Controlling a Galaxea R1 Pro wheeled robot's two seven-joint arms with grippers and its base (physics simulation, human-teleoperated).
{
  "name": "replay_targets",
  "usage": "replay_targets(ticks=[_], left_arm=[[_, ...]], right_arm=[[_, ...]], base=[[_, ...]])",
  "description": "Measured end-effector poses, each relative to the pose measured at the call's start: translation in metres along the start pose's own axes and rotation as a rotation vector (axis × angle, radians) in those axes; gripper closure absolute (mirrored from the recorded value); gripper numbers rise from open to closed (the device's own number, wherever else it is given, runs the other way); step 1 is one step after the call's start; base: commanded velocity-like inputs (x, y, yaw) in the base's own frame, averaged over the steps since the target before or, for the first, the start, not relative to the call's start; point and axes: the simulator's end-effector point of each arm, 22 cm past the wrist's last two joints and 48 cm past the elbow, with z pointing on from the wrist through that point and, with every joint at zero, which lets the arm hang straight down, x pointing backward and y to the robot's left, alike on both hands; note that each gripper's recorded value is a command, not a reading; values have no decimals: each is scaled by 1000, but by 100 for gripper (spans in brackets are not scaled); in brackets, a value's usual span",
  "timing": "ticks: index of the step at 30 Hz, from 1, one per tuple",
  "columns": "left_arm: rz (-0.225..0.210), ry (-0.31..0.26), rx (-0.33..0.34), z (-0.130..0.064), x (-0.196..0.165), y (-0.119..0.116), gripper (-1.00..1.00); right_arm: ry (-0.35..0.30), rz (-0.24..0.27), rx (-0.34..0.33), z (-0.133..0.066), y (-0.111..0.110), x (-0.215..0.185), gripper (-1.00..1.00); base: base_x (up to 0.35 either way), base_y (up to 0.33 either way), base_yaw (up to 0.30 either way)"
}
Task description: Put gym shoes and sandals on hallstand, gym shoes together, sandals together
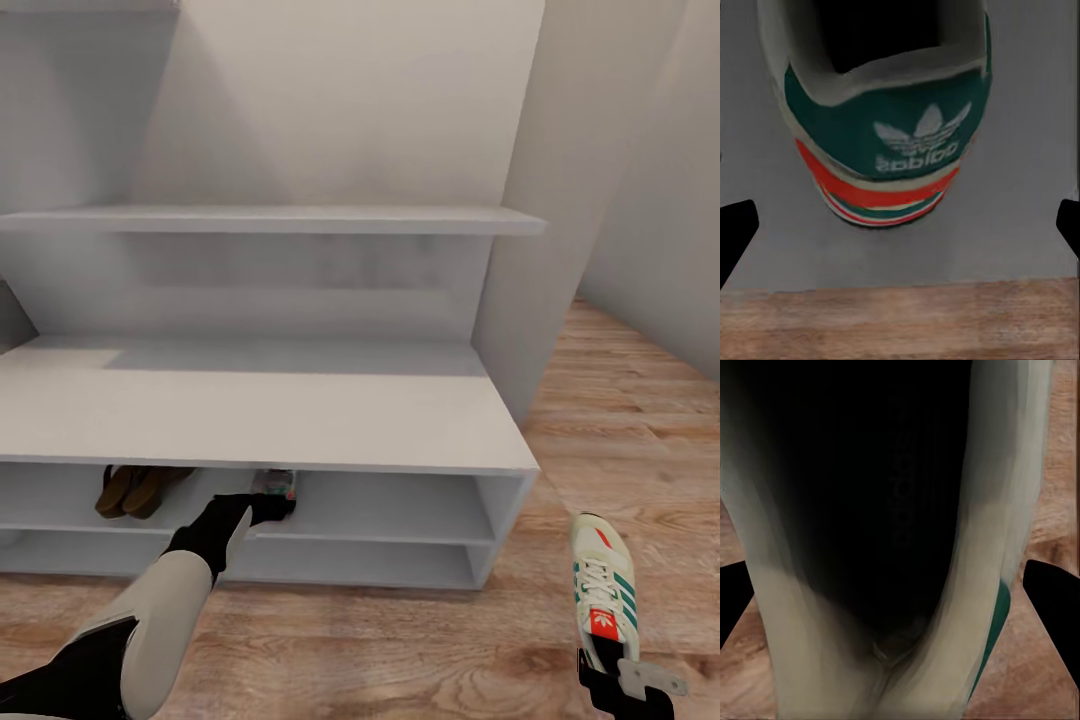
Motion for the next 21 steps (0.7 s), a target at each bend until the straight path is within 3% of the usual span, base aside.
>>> replay_targets(ticks=[13, 21], left_arm=[[-2, -2, -3, 0, 1, 2, -100], [2, -77, 6, 3, 1, 2, -100]], right_arm=[[1, 0, 0, 0, 0, 0, 100], [1, -1, -1, 0, 0, 0, 100]], base=[[-326, 46, 0], [-335, 120, 0]])
